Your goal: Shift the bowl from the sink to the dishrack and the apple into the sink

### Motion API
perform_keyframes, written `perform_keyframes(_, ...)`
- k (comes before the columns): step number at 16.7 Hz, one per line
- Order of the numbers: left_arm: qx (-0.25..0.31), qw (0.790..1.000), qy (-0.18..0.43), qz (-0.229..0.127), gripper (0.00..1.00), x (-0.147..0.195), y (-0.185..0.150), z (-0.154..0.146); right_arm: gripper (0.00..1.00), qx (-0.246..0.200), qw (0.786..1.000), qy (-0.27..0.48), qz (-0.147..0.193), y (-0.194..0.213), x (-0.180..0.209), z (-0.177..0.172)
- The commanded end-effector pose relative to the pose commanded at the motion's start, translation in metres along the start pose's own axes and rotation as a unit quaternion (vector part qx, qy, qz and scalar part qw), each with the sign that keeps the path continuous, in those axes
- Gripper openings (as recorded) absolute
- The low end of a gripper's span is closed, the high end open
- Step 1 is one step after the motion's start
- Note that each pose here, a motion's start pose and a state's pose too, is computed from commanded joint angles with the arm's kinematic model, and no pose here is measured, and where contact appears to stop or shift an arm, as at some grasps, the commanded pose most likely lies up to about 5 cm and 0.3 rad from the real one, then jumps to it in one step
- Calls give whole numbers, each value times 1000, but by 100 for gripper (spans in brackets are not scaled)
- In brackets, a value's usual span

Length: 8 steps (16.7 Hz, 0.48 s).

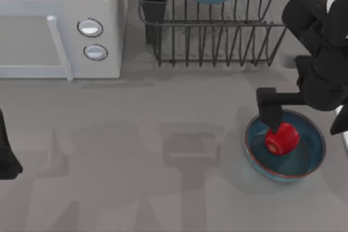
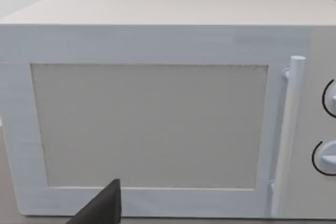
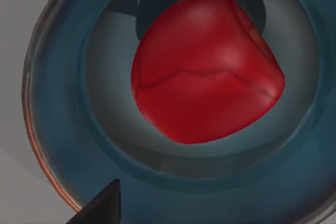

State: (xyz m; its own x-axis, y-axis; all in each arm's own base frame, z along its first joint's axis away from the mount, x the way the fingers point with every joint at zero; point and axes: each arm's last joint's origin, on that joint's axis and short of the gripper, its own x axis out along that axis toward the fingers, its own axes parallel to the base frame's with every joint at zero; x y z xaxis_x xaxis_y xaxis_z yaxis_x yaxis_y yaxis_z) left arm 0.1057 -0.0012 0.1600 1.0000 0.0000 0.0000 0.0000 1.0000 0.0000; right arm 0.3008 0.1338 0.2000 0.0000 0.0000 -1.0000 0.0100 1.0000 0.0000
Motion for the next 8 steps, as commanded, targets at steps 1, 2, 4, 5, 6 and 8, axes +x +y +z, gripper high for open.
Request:
perform_keyframes(1, 0, 1000, 0, 0, 100, 0, 0, 0, 100, 0, 1000, 0, 0, 0, 0, 0)
perform_keyframes(2, 0, 1000, 0, 0, 100, 0, 0, 0, 100, 0, 1000, 0, 0, 0, 0, 0)
perform_keyframes(4, 0, 1000, 0, 0, 100, 0, 0, 0, 100, 2, 1000, -1, 1, -2, 0, 0)
perform_keyframes(5, 0, 1000, 0, 0, 100, 0, 0, 0, 100, 2, 1000, -1, 1, -2, 1, 0)
perform_keyframes(6, 0, 1000, 0, 0, 100, 0, 0, 0, 100, 2, 1000, -1, 1, -2, 4, 1)
perform_keyframes(8, 0, 1000, 0, 0, 100, 0, 0, 0, 100, 0, 1000, -2, 2, 0, 18, 2)
